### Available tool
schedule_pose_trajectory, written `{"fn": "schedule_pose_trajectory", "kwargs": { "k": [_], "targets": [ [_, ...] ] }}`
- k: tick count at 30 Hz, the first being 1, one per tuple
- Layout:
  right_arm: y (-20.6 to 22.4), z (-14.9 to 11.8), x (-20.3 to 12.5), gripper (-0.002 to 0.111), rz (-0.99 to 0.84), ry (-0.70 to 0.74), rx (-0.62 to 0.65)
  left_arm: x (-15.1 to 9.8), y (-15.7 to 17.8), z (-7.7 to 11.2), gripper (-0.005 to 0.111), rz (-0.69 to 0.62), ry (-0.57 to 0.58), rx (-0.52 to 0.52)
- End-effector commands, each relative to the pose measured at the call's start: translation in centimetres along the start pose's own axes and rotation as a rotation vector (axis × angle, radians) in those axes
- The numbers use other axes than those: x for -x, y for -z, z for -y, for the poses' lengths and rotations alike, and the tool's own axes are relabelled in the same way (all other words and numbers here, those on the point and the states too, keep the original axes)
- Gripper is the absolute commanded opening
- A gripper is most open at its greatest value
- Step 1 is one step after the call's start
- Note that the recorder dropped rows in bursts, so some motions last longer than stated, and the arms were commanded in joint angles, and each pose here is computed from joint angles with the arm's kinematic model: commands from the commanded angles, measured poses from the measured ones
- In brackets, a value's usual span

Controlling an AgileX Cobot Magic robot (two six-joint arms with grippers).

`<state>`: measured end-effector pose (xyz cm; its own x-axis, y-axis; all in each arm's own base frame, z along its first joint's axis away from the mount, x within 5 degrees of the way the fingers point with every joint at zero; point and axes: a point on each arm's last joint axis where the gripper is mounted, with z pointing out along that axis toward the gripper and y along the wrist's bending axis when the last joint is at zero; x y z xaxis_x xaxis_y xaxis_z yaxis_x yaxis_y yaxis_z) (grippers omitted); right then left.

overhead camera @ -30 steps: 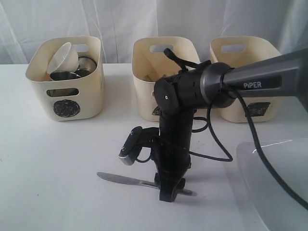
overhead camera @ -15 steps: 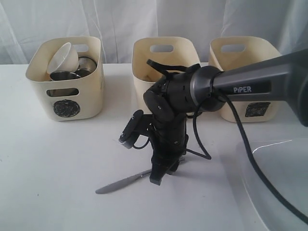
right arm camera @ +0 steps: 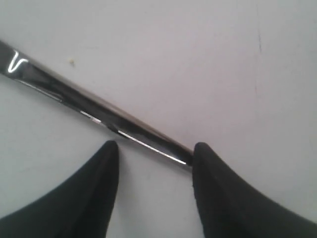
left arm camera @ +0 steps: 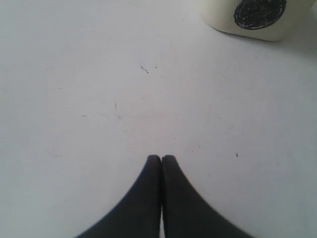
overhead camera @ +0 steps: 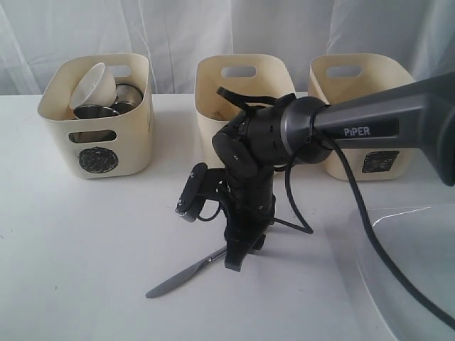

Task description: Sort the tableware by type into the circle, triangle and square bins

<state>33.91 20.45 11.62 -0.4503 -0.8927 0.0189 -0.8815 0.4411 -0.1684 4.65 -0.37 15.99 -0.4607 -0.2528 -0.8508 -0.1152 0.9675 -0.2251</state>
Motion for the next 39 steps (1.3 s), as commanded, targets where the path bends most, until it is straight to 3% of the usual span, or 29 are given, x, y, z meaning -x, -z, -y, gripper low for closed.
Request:
{"fn": "schedule_pose_trajectory", "kwargs": {
  "k": [1, 10, 15, 20, 25, 28, 33, 35, 39],
  "targets": [
    [-6.9, -1.9, -1.1, 0.046, -0.098, 0.036, 0.099, -0.7, -0.1, -0.1, 0.0, -0.054, 0.013, 0.003],
    [-2.5, -1.2, -1.1, 0.046, -0.054, 0.058, 0.084, -0.7, -0.1, -0.1, 0.0, -0.054, 0.013, 0.003],
    [3.3, -0.8, -0.5, 0.046, 0.157, 0.313, 0.043, -0.7, -0.1, -0.1, 0.0, -0.054, 0.013, 0.003],
    [3.7, -0.8, 0.4, 0.046, 0.266, 0.584, -0.002, -0.7, -0.1, -0.1, 0.0, -0.054, 0.013, 0.003],
    [4.2, -0.4, 0.7, 0.046, 0.349, 0.446, 0.052, -0.7, -0.1, -0.1, 0.0, -0.054, 0.013, 0.003],
    [5.1, 0.3, -0.2, 0.036, 0.341, 0.369, 0.176, -0.7, -0.1, -0.1, 0.0, -0.054, 0.013, 0.003],
    [5.4, 1.4, -0.6, 0.033, 0.335, 0.381, 0.17, -0.7, -0.1, -0.1, 0.0, -0.054, 0.013, 0.003],
    [5.4, 1.4, -0.7, 0.033, 0.334, 0.458, 0.16, -0.7, -0.1, -0.1, 0.0, -0.054, 0.013, 0.003],
    [5.3, 0.8, -1.3, 0.033, 0.326, 0.781, 0.195, -0.7, -0.1, -0.1, 0.0, -0.054, 0.013, 0.003]
  ]
}}
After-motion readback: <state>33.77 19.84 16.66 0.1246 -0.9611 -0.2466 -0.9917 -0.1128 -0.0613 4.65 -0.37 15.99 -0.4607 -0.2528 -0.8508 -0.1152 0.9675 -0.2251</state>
